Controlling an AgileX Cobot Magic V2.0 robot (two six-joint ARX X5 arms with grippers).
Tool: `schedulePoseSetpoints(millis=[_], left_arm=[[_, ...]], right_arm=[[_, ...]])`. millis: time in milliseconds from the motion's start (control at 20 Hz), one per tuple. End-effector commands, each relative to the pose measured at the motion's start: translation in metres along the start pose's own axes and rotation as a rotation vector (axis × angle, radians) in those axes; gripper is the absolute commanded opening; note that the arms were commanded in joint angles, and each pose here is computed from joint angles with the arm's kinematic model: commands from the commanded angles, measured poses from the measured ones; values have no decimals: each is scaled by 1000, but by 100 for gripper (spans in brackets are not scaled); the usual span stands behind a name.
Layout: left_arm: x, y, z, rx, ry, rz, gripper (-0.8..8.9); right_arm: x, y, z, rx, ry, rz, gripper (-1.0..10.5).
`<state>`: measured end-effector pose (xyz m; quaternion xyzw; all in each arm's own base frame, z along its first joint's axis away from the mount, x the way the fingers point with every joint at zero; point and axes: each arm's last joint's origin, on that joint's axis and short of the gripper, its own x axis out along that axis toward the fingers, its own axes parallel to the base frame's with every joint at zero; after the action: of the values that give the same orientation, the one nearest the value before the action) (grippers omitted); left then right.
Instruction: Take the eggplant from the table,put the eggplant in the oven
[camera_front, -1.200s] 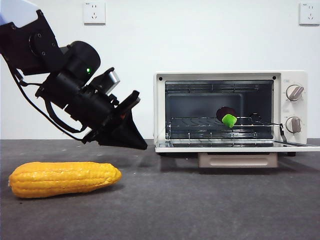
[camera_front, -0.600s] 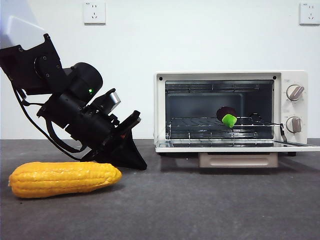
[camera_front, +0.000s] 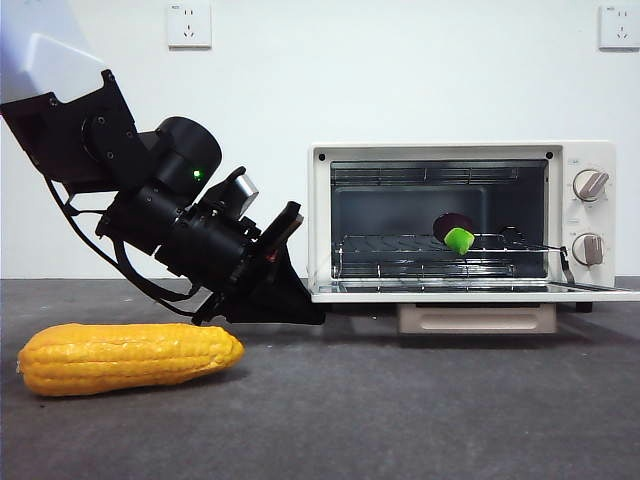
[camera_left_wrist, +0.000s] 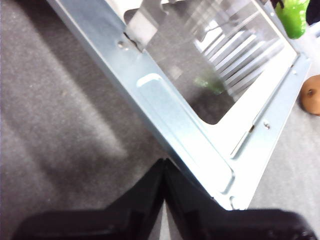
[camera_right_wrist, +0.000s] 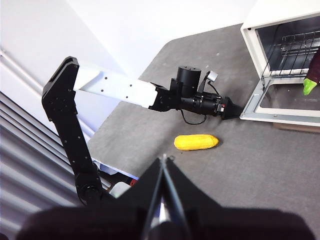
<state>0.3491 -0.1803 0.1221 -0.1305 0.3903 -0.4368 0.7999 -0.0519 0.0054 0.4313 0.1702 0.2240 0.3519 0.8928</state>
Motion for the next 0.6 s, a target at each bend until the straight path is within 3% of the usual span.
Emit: schedulePoseSetpoints(millis=[50, 600], left_arm=[[4, 0, -3, -13, 2, -31, -8], [2, -7, 16, -61, -149, -139, -8]], right_arm=[[-3, 1, -4, -7, 8, -3, -12], [-3, 1, -4, -10, 8, -3, -12]])
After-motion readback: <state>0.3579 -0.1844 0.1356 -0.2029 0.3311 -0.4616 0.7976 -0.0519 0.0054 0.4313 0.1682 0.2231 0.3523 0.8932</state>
